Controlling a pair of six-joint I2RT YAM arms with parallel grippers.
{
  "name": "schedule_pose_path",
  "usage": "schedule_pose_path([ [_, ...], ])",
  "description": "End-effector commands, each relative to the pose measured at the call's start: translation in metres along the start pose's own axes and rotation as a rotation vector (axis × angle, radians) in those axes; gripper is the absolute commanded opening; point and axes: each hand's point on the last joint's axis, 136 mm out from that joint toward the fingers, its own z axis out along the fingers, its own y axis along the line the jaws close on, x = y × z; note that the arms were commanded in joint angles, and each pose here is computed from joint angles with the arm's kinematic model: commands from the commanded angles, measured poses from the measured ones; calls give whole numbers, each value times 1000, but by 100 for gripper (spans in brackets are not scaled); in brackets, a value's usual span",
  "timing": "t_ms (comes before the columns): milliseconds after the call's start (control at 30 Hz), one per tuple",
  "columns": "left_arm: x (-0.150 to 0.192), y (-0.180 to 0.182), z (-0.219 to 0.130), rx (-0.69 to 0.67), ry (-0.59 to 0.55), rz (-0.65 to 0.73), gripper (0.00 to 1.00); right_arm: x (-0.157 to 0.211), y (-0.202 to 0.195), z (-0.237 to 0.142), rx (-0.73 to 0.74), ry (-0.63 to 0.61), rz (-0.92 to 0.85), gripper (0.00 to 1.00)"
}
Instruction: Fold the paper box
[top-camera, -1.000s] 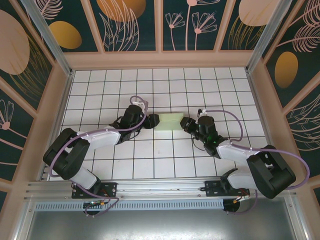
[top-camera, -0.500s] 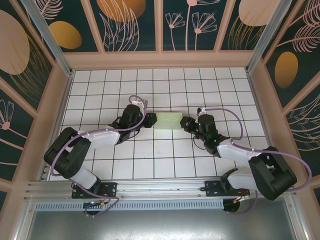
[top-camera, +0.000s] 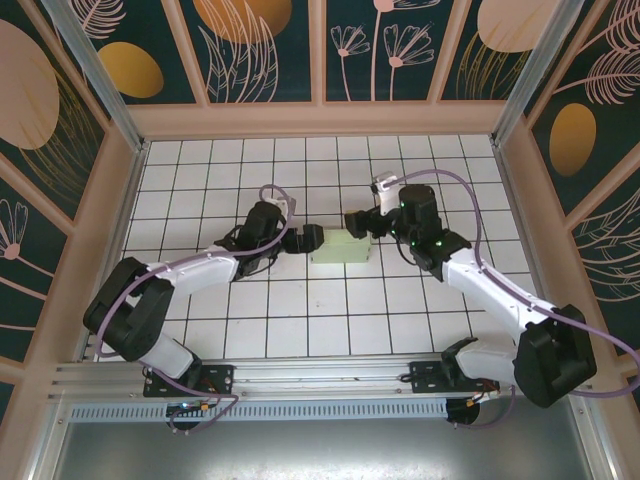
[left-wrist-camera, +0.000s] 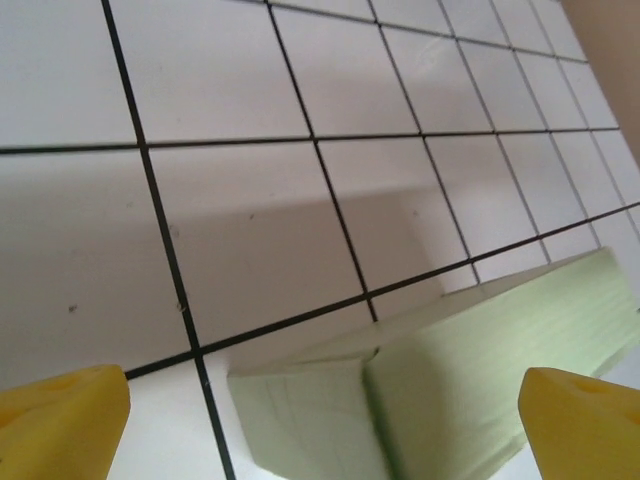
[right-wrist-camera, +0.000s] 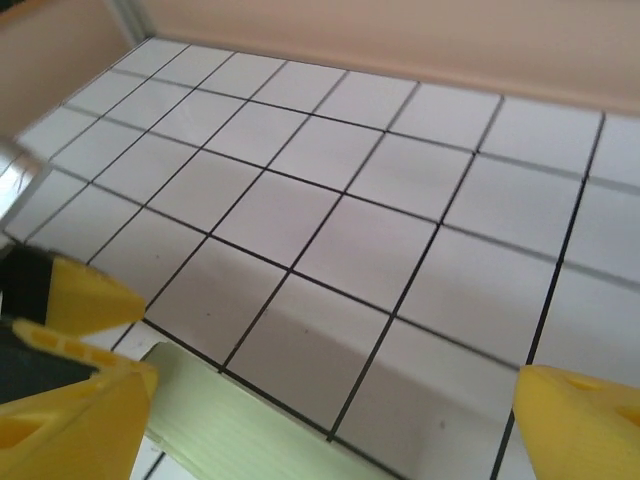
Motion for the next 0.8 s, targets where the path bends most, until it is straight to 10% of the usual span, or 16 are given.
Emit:
schedule_pose_path([
  [0,-38,-12,-18,39,-78,4,99,23,18,3,-139,129,-263,94],
  [367,-47,55,-50,-145,-132,4,99,52,74,35,-513,336,-581,92],
  [767,-34,78,-57,-200,-121,4,99,68,87,94,-555,474,-667,79],
])
